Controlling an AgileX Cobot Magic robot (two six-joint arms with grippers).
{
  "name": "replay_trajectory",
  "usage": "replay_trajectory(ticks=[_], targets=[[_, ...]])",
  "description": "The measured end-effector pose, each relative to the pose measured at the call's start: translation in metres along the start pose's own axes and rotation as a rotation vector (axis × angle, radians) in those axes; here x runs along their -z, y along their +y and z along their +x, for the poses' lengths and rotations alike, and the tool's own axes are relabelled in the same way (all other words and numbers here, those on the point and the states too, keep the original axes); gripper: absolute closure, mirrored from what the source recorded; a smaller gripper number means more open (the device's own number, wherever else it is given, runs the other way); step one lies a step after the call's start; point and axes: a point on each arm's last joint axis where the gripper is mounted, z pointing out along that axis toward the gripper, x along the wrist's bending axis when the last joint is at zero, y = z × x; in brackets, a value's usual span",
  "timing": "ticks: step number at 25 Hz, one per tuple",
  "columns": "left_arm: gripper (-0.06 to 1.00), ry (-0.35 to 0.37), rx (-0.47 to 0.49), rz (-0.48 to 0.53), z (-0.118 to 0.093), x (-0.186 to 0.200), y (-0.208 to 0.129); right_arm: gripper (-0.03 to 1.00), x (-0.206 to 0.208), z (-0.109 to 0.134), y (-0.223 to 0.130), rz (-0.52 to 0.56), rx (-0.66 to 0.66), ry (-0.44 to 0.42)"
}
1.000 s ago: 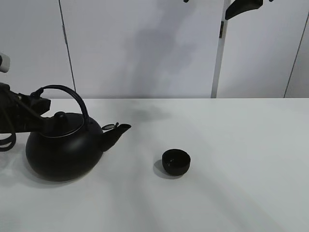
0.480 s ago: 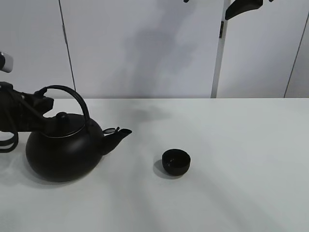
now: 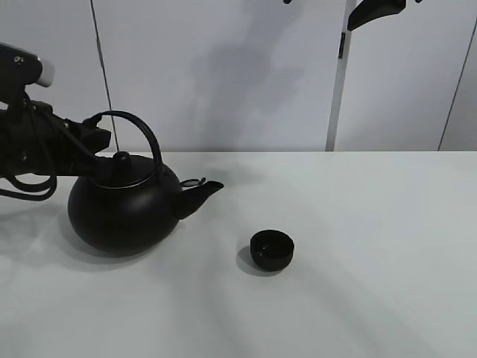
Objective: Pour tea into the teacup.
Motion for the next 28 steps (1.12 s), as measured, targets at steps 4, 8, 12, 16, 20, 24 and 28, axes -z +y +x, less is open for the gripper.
replay_trajectory(ticks=[4, 8, 12, 16, 20, 24, 28], targets=[[0.84, -0.029, -0.012, 0.017, -0.007, -0.008, 0.006, 0.36, 0.000, 0.000, 0.000, 0.000, 0.000, 0.000], [0.84, -0.075, -0.041, 0.036, -0.021, -0.018, 0.016, 0.36, 0.000, 0.000, 0.000, -0.002, 0.000, 0.001], [0.84, -0.090, -0.061, 0.020, -0.023, -0.025, 0.024, 0.36, 0.000, 0.000, 0.000, -0.002, 0.000, 0.001], [0.84, -0.089, -0.068, 0.023, -0.023, -0.029, 0.030, 0.36, 0.000, 0.000, 0.000, -0.002, 0.000, 0.001], [0.84, -0.092, -0.071, 0.035, -0.024, -0.030, 0.030, 0.36, 0.000, 0.000, 0.000, -0.003, 0.000, 0.001], [0.84, -0.105, -0.078, 0.042, -0.027, -0.030, 0.030, 0.36, 0.000, 0.000, 0.000, -0.005, 0.000, 0.001], [0.84, -0.113, -0.109, 0.039, -0.030, -0.030, 0.030, 0.36, 0.000, 0.000, 0.000, -0.005, 0.000, 0.001]])
